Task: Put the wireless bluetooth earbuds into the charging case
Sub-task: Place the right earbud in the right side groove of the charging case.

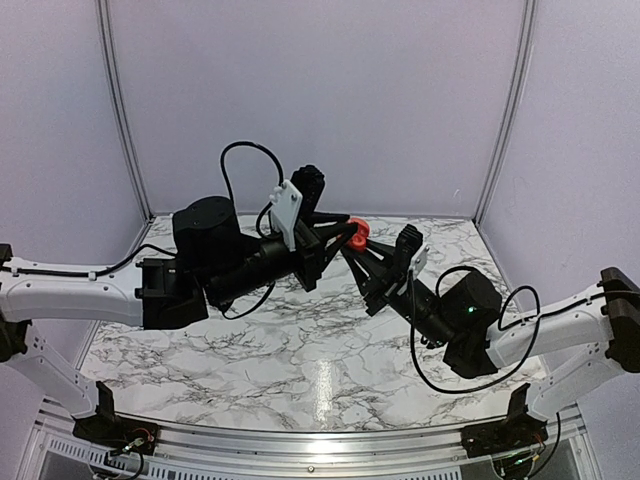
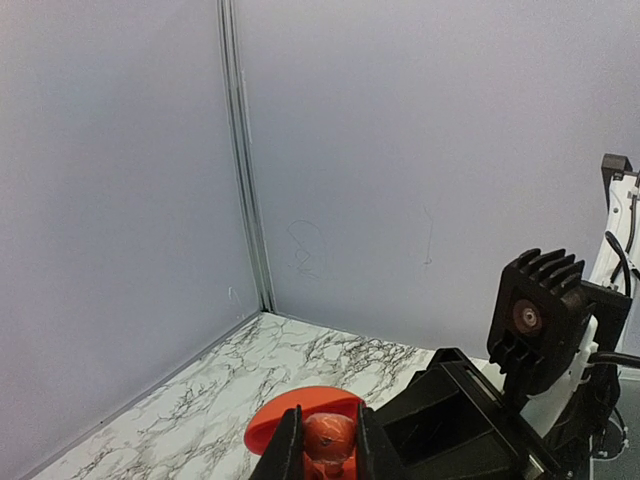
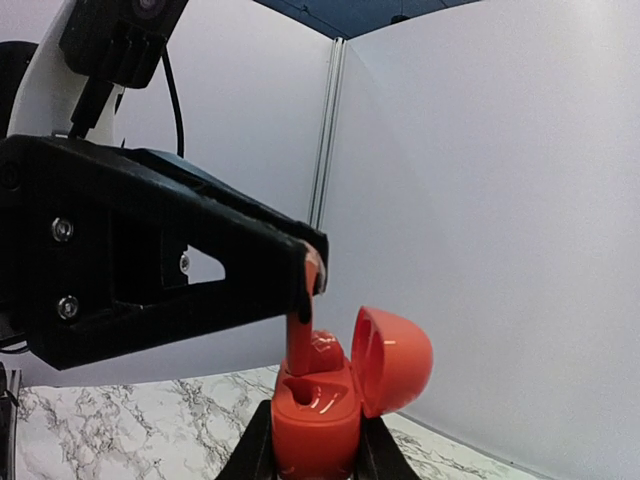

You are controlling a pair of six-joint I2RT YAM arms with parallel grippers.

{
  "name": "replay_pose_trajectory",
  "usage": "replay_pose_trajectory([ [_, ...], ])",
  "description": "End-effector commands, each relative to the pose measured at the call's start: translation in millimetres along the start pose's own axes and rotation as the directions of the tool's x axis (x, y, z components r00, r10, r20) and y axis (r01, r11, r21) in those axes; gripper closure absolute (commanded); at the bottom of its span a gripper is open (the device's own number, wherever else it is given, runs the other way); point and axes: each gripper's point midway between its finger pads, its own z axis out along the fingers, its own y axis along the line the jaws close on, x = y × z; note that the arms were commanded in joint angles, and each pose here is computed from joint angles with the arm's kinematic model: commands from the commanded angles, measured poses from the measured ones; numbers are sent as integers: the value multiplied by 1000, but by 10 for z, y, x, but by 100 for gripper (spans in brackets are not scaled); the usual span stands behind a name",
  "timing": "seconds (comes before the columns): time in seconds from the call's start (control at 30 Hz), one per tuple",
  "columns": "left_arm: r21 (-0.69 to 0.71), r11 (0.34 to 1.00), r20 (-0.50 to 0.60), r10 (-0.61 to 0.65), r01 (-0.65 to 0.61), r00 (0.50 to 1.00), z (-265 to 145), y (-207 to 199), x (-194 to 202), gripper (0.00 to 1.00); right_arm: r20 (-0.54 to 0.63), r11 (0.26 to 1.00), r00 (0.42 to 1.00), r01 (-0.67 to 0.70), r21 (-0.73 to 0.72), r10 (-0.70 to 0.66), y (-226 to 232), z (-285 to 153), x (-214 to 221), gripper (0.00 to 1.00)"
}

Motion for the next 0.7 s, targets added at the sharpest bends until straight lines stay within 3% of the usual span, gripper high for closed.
replay_pose_trajectory([
  [0.0, -13, 1000, 27, 9, -9, 1000, 33, 4, -57, 93, 69, 999, 997, -34, 17, 33, -34, 41, -263, 100],
  [0.47, -37, 999, 4, 12, -12, 1000, 39, 37, 39, 93, 99, 997, 994, -59, 51, 54, -112, 15, -367, 100],
  [0.67, -52, 999, -5, 5, -5, 1000, 48, 61, 75, 84, 101, 996, 993, -63, 61, 56, -133, 18, -384, 100],
])
